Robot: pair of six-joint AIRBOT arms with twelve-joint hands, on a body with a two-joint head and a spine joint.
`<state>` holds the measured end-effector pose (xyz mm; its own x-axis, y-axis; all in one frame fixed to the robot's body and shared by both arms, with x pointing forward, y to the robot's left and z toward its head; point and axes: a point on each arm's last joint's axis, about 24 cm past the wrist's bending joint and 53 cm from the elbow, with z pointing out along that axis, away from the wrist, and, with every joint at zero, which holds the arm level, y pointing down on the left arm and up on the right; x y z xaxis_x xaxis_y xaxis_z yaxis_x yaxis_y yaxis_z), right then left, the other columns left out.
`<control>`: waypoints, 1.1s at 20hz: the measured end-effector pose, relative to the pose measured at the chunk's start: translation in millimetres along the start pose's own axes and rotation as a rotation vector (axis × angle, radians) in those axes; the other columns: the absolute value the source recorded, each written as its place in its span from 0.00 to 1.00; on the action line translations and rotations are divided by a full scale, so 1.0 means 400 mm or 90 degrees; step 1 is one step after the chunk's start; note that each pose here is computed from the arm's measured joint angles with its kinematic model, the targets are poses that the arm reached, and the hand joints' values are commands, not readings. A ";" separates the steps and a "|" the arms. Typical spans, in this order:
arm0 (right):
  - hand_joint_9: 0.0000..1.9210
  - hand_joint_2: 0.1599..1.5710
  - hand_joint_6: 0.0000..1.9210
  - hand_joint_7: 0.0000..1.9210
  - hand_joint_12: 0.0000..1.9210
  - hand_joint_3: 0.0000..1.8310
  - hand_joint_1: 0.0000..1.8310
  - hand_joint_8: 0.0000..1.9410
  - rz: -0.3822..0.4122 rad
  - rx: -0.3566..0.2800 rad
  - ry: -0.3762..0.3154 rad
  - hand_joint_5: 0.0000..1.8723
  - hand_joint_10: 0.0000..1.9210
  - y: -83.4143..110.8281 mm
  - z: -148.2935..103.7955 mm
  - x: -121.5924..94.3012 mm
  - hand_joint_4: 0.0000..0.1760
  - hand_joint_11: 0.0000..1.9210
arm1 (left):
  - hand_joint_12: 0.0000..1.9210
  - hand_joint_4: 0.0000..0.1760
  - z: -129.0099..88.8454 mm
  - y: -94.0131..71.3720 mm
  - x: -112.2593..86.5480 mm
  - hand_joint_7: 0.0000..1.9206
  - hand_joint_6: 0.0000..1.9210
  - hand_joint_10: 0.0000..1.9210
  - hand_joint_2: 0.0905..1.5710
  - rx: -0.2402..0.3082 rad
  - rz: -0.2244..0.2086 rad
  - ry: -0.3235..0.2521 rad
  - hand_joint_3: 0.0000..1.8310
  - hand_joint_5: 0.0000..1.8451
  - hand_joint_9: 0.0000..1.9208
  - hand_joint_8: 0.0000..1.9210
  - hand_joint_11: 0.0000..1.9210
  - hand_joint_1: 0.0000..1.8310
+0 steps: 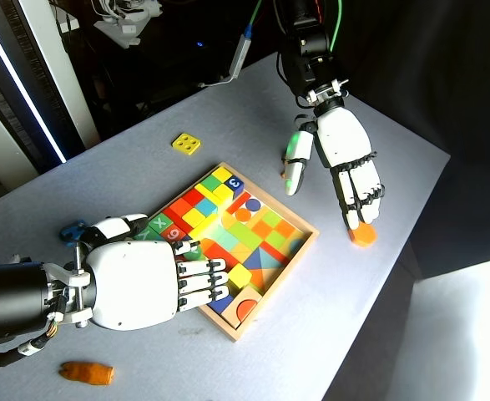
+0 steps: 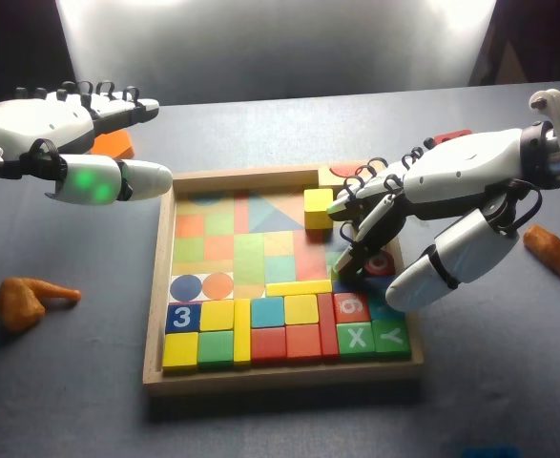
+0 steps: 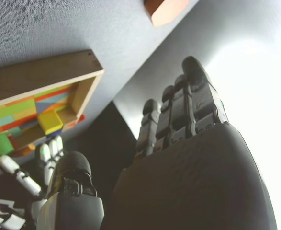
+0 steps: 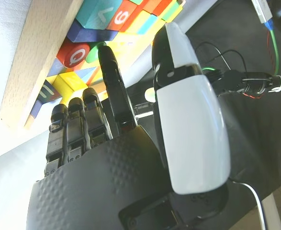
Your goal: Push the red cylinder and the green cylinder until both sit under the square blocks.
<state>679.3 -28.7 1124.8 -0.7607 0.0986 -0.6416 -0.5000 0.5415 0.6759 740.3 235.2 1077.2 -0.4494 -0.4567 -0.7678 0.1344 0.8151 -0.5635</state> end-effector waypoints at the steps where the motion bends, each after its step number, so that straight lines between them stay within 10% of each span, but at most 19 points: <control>1: 0.00 0.66 0.00 0.02 0.02 0.00 0.14 0.00 -0.001 0.000 0.000 0.32 0.00 0.000 0.000 -0.001 1.00 0.01 | 0.26 0.54 0.000 0.000 0.000 0.00 0.00 0.00 0.71 0.000 0.000 0.000 0.00 0.02 0.01 0.00 0.00 0.00; 11: 0.00 0.66 0.00 0.01 0.00 0.00 0.18 0.00 -0.035 -0.030 -0.028 0.31 0.00 0.058 -0.004 -0.058 1.00 0.00 | 0.21 0.55 0.000 -0.001 0.002 0.00 0.00 0.00 0.71 0.001 -0.002 0.000 0.00 0.02 0.00 0.00 0.00 0.00; 14: 0.00 0.65 0.00 0.02 0.01 0.00 0.20 0.00 -0.027 -0.052 -0.049 0.31 0.00 0.077 -0.025 -0.076 0.78 0.02 | 0.25 0.58 -0.003 0.004 0.001 0.00 0.00 0.00 0.69 0.000 -0.009 -0.005 0.00 0.01 0.00 0.00 0.00 0.00; 16: 0.00 0.64 0.00 0.02 0.19 0.01 0.19 0.00 -0.028 -0.077 -0.095 0.31 0.00 0.104 -0.071 -0.121 0.39 0.01 | 0.17 0.42 -0.010 0.007 -0.002 0.00 0.00 0.00 0.70 -0.002 -0.019 -0.007 0.00 0.01 0.00 0.00 0.00 0.00; 20: 0.00 0.65 0.00 0.00 0.00 0.00 0.18 0.00 0.008 -0.093 -0.198 0.24 0.00 0.097 -0.147 -0.214 0.24 0.00 | 0.13 0.41 -0.047 0.011 -0.021 0.00 0.00 0.00 0.71 0.010 -0.039 -0.034 0.00 0.01 0.00 0.00 0.00 0.00; 22: 0.00 0.65 0.00 0.01 0.00 0.00 0.17 0.00 0.038 -0.096 -0.239 0.22 0.00 0.074 -0.189 -0.227 0.35 0.00 | 0.06 0.42 -0.068 0.004 -0.040 0.00 0.00 0.00 0.74 0.022 -0.049 -0.050 0.00 0.01 0.00 0.00 0.00 0.00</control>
<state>702.1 -84.6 1230.5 -0.6006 0.4391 -0.6682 -0.5350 0.4003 0.7440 723.7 253.3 1096.8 -0.3894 -0.5444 -0.7430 0.1340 0.7646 -0.6305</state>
